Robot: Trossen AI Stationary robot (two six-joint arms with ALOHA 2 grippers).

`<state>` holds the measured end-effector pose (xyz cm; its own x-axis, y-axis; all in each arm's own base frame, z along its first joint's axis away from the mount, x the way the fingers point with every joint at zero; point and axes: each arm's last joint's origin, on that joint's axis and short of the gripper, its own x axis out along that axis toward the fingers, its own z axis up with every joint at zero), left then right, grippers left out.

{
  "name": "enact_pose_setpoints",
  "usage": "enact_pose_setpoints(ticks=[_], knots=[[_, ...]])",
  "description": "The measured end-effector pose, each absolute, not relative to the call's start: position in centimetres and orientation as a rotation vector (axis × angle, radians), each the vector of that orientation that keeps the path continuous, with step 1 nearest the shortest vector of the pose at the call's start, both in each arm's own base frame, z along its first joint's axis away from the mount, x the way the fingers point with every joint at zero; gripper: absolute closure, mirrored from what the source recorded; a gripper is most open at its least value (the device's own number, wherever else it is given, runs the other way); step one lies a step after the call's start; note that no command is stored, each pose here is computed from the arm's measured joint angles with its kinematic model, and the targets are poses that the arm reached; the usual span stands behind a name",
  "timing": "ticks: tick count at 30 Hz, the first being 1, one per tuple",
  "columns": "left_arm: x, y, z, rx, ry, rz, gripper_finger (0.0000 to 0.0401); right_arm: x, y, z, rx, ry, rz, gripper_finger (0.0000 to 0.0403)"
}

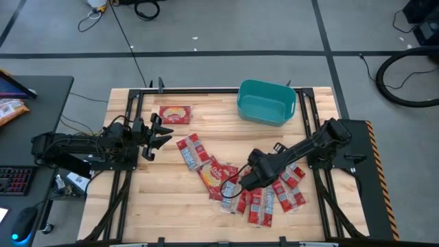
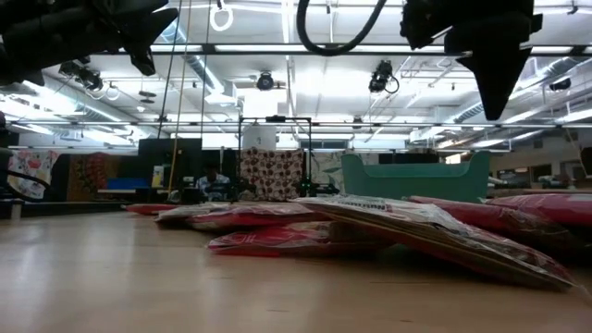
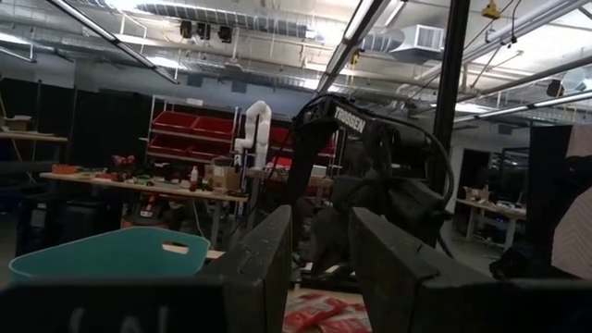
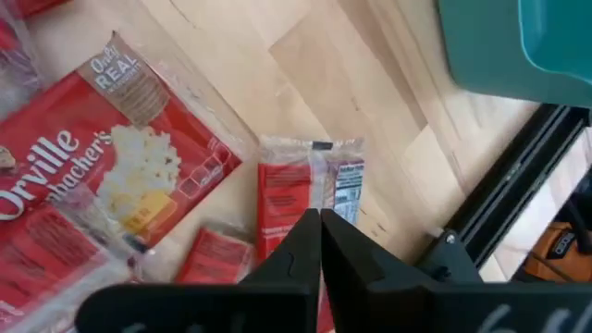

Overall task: Sort popcorn bags into baskets
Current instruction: Put the red popcorn bag into the green bin

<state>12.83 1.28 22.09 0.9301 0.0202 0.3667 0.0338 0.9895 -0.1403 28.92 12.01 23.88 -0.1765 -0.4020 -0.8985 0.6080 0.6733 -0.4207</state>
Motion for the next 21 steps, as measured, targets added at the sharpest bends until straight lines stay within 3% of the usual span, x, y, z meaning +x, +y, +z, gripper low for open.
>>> enact_pose_setpoints(ticks=[14, 21], knots=[[12.9, 1.3, 22.0, -0.146, -0.37, -0.006, 0.0285, 28.8, 11.1, 18.8, 0.394, 1.516, -0.947, 0.0203], [12.9, 1.3, 22.0, -0.146, -0.37, -0.006, 0.0285, 28.0, 10.7, 16.8, 0.384, 1.53, -0.952, 0.0159]])
